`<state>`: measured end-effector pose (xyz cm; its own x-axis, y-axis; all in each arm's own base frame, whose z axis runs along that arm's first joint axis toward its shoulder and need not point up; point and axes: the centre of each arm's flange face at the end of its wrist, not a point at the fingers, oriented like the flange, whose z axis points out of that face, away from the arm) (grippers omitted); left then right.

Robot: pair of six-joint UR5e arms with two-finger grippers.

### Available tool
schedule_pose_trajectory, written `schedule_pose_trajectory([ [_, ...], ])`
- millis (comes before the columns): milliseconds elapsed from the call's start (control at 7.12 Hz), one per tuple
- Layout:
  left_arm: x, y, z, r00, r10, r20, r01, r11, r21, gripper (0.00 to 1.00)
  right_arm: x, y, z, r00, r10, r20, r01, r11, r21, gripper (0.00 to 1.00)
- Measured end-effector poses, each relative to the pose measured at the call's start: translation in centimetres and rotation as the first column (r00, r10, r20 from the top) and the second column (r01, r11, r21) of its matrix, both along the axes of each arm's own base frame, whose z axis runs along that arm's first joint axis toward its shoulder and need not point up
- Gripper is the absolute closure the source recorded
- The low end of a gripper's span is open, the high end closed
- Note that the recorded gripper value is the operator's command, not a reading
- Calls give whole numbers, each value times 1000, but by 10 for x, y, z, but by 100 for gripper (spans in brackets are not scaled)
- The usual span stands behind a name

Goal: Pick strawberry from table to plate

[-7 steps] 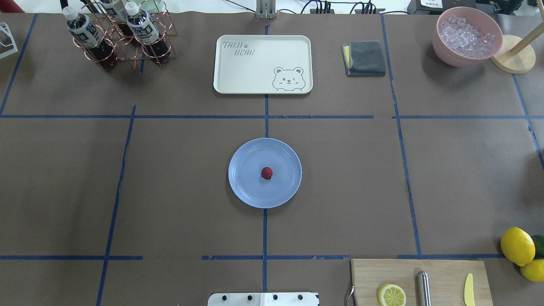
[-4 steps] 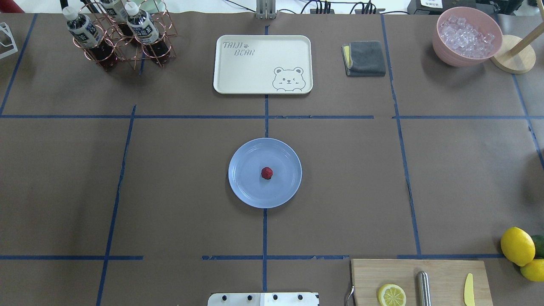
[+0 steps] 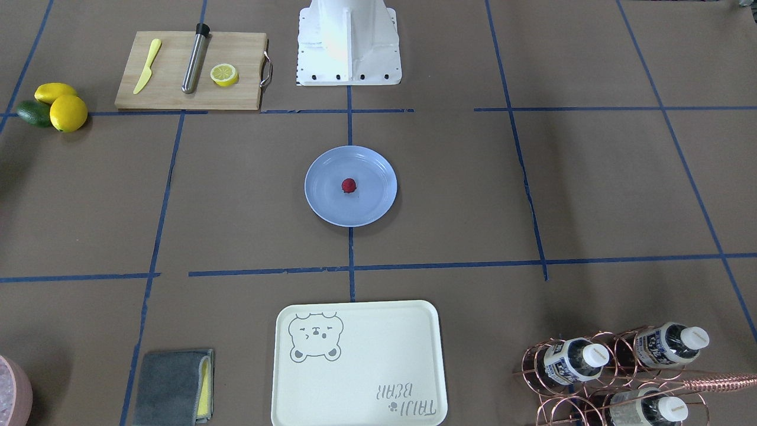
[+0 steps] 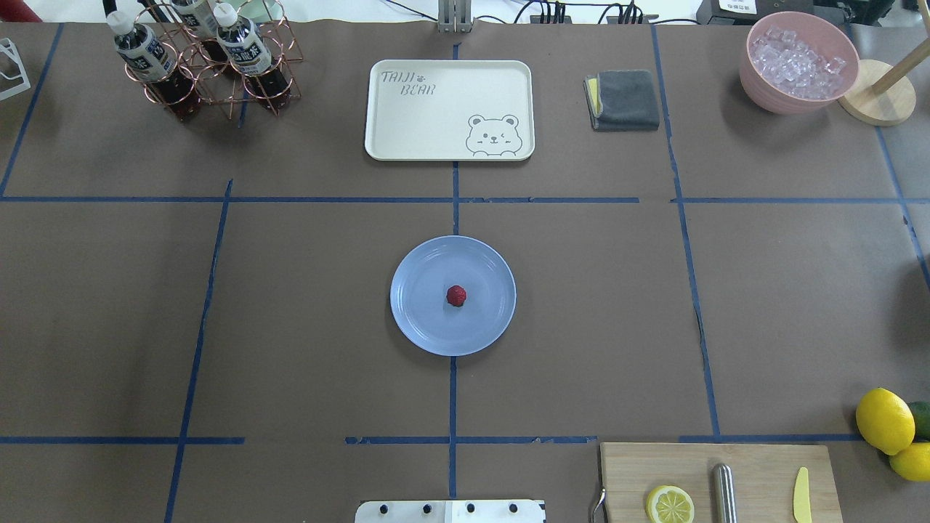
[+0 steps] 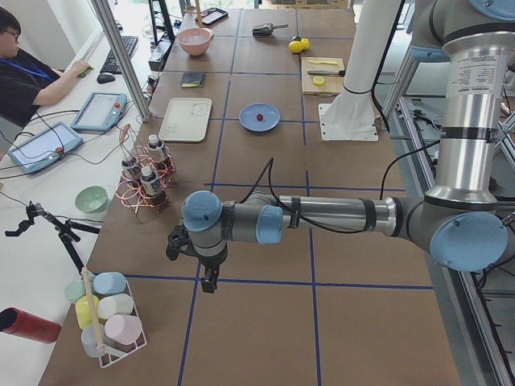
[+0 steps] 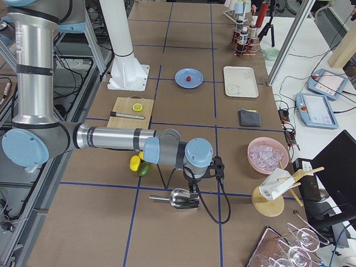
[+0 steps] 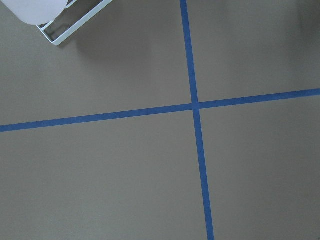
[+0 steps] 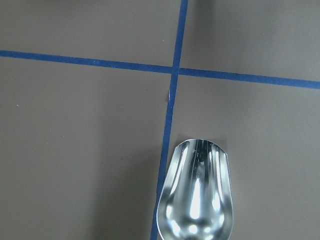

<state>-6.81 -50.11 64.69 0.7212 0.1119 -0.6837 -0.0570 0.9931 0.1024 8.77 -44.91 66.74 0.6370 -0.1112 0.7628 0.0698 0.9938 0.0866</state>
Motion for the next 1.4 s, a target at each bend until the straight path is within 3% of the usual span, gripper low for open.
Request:
schedule_pose_trajectory([
  [843, 0, -1, -2, 1000, 0, 1, 0, 1000, 4, 0, 6, -11, -19, 996, 80, -28, -80, 997, -22, 0],
  [1405, 0, -1, -1, 1000, 0, 0, 0, 1000, 5, 0, 5, -10, -20, 996, 89, -24, -90, 996, -10, 0],
])
